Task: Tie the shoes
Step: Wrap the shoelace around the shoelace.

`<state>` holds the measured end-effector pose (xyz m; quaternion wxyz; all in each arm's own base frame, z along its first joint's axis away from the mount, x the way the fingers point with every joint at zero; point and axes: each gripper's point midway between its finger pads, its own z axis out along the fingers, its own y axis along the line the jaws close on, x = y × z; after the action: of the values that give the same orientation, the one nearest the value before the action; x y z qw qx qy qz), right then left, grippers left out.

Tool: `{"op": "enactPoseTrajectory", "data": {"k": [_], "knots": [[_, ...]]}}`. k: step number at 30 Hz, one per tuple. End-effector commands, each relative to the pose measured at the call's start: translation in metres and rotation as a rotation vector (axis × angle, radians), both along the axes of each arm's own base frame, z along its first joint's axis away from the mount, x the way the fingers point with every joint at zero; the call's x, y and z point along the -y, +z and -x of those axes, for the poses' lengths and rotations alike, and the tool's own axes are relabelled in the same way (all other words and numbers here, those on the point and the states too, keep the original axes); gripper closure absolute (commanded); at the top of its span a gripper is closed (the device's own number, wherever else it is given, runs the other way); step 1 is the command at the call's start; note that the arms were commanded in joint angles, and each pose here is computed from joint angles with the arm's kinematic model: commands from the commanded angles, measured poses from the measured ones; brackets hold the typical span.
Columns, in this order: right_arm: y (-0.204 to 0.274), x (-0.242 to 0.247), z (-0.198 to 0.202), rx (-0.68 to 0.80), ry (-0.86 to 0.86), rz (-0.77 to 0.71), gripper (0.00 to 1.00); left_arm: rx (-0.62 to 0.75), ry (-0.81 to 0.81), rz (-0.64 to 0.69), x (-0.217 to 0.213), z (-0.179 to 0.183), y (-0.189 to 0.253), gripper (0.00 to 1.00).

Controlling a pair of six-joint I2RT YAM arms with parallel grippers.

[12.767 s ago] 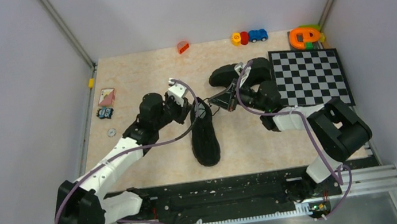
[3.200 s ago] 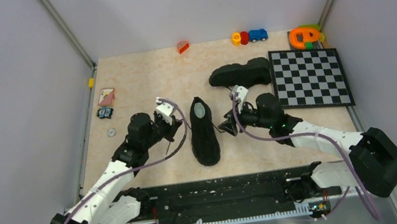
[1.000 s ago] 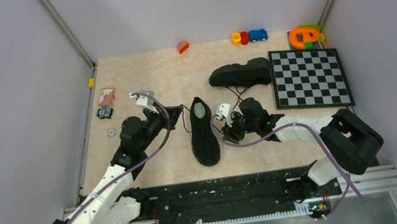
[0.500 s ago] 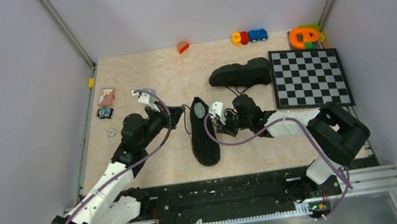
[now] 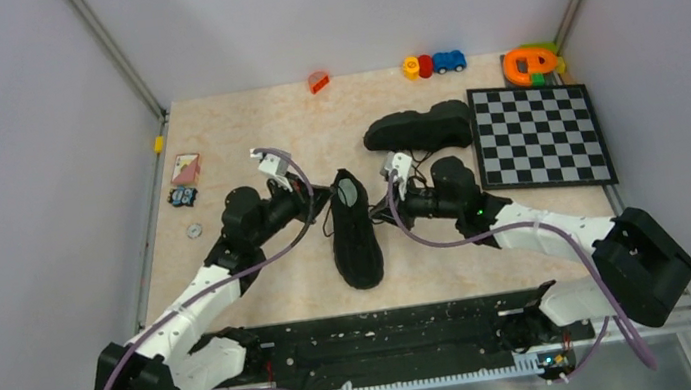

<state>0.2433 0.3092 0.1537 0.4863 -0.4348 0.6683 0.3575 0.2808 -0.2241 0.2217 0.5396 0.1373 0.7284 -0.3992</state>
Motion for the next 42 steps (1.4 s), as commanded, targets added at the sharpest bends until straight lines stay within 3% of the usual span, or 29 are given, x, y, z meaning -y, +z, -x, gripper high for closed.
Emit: {"op": "enactPoseTrajectory", "data": {"k": [1, 12, 20, 31, 42], "knots": [[0.041, -0.008, -0.006, -0.044, -0.05, -0.164, 1.0, 0.144, -0.104, 0.035, 0.015, -0.001, 0.031, 1.0], [0.066, -0.003, -0.04, -0.063, -0.235, -0.214, 1.0, 0.165, -0.178, 0.048, 0.027, 0.001, 0.03, 1.0], [0.08, 0.006, -0.037, -0.153, -0.267, -0.23, 1.0, 0.17, -0.072, 0.03, 0.012, -0.006, 0.029, 1.0], [0.097, 0.0, -0.03, -0.33, -0.195, -0.311, 1.0, 0.188, -0.069, 0.0, 0.006, 0.001, 0.024, 1.0], [0.104, -0.014, -0.022, -0.381, -0.1, -0.44, 0.88, 0.158, -0.008, -0.018, -0.005, 0.001, 0.017, 1.0]]}}
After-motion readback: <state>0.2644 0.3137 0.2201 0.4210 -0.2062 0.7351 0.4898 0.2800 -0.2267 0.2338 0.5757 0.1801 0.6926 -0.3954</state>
